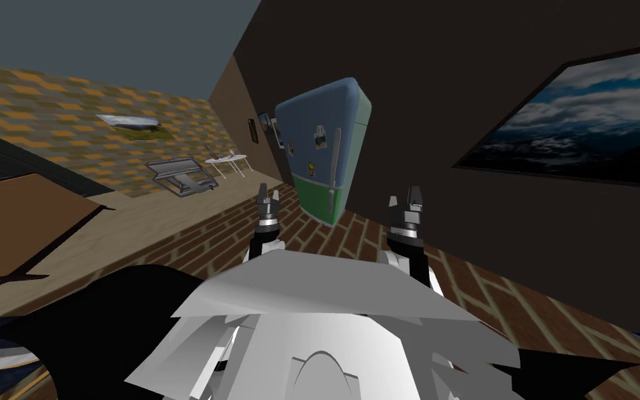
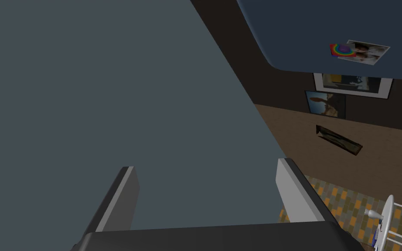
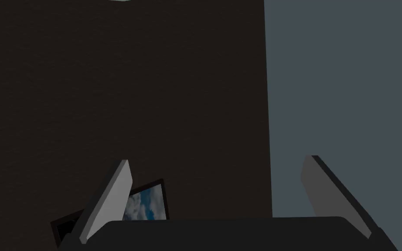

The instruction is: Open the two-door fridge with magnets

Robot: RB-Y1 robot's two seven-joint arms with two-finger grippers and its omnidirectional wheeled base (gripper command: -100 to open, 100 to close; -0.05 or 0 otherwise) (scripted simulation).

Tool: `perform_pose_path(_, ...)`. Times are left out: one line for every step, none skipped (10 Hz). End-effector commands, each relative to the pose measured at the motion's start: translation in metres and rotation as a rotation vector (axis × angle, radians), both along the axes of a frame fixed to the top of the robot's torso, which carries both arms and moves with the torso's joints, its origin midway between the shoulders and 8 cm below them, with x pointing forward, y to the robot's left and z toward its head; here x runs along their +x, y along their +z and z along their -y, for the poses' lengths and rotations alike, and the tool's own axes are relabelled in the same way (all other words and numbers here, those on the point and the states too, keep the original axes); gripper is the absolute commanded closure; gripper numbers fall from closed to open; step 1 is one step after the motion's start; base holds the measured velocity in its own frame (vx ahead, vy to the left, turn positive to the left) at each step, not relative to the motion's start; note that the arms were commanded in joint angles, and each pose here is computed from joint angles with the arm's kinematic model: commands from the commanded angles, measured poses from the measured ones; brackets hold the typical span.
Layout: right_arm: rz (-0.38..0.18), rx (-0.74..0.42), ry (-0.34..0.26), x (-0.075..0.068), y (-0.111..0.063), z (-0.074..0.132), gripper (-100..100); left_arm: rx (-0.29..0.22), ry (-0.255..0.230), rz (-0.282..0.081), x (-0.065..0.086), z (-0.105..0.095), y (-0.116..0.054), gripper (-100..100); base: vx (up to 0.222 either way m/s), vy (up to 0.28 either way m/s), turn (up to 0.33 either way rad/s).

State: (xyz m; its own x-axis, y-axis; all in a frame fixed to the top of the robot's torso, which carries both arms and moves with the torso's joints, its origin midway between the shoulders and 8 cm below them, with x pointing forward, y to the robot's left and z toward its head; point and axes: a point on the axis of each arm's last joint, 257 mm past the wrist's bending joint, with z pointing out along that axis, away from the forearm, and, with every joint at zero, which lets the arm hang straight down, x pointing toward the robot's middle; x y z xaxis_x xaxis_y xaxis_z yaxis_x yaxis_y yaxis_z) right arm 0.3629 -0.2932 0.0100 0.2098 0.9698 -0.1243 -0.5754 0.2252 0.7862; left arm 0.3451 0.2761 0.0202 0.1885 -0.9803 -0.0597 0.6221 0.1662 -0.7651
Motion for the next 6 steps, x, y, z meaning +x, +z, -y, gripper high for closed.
perform_pose_path(0.000, 0.000, 0.000, 0.0000, 0.0000, 0.0000, 0, 0.000, 0.000, 0.000, 0.0000, 0.0000, 0.0000, 0, 0.000, 0.000, 0.000)
perform_pose_path(0.000, 0.000, 0.000, 0.0000, 0.0000, 0.0000, 0, 0.000, 0.000, 0.000, 0.0000, 0.0000, 0.0000, 0, 0.000, 0.000, 0.000)
perform_pose_path(0.000, 0.000, 0.000, 0.0000, 0.0001, 0.0000, 0, 0.000, 0.000, 0.000, 0.0000, 0.0000, 0.0001, 0, 0.000, 0.000, 0.000)
perform_pose_path(0.000, 0.000, 0.000, 0.0000, 0.0001, 0.0000, 0, 0.000, 0.000, 0.000, 0.0000, 0.0000, 0.0001, 0, 0.000, 0.000, 0.000)
perform_pose_path(0.000, 0.000, 0.000, 0.0000, 0.0001, 0.0000, 0, 0.000, 0.000, 0.000, 0.0000, 0.0000, 0.0001, 0, 0.000, 0.000, 0.000)
perform_pose_path(0.000, 0.000, 0.000, -0.0001, 0.0001, 0.0000, 0, 0.000, 0.000, 0.000, -0.0001, 0.0000, 0.0001, 0, 0.000, 0.000, 0.000)
